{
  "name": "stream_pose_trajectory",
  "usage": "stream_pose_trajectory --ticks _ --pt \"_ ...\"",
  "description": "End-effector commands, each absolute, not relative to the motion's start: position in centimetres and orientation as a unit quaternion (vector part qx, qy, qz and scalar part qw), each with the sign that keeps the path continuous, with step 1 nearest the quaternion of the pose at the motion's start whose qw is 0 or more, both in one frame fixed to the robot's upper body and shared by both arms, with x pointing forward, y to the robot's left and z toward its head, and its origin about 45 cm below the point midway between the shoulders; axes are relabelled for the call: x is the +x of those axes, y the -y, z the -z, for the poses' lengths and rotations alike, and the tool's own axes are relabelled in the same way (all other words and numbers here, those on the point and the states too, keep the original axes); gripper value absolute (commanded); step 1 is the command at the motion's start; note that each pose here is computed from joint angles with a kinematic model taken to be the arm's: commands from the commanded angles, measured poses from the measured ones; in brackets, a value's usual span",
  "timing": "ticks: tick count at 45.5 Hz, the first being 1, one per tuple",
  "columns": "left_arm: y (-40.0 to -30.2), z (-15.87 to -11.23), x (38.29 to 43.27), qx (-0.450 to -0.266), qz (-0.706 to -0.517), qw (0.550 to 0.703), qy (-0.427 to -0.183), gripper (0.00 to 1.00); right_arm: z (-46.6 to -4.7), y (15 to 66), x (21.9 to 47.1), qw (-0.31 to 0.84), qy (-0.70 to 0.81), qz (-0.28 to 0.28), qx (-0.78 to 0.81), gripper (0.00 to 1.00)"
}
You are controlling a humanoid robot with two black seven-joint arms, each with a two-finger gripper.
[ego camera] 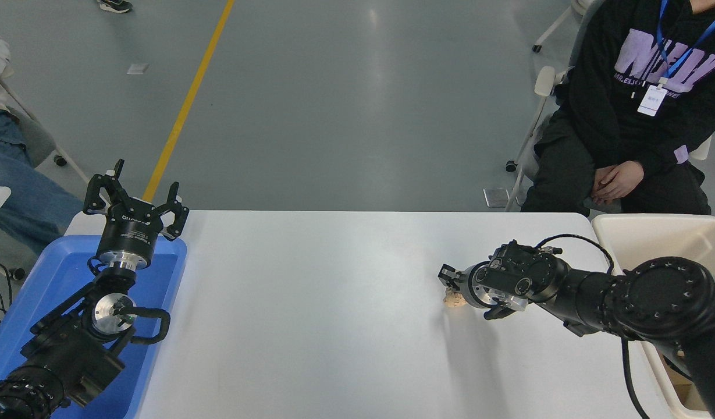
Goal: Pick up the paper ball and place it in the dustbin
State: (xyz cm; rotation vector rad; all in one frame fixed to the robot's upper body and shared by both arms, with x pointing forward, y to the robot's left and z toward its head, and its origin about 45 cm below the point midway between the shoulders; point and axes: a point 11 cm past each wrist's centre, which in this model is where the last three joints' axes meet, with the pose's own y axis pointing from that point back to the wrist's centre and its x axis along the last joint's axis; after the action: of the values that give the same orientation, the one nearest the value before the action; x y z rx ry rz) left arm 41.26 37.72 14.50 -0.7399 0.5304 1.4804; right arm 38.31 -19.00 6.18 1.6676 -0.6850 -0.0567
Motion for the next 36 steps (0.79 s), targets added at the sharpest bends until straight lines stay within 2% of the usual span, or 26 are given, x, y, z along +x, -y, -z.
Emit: stream_pose_trajectory --ticks 1,13,28,36 --pt "-37.71 -14.50 41.26 -0.325 -0.650 0.646 -0.233 0.99 -9.9 16.8 38.6 0.616 0.253 -0.008 0.746 0.00" --pt "-37.72 -14.50 41.26 -0.325 -0.651 0.646 -0.233 0.99 -20.5 21.5 39.5 0.692 0.188 -0.106 0.689 0.00" --pt "-37.72 -14.50 41.26 -0.325 -0.651 0.646 -0.233 0.99 -34.2 22.5 38.5 0.723 0.093 -0.116 0.674 0.00" --pt "-37.72 -14.50 41.26 -0.325 -0.651 0.646 -0.233 0.99 -39.8 22.1 37.4 0.721 0.049 -0.113 0.682 0.00"
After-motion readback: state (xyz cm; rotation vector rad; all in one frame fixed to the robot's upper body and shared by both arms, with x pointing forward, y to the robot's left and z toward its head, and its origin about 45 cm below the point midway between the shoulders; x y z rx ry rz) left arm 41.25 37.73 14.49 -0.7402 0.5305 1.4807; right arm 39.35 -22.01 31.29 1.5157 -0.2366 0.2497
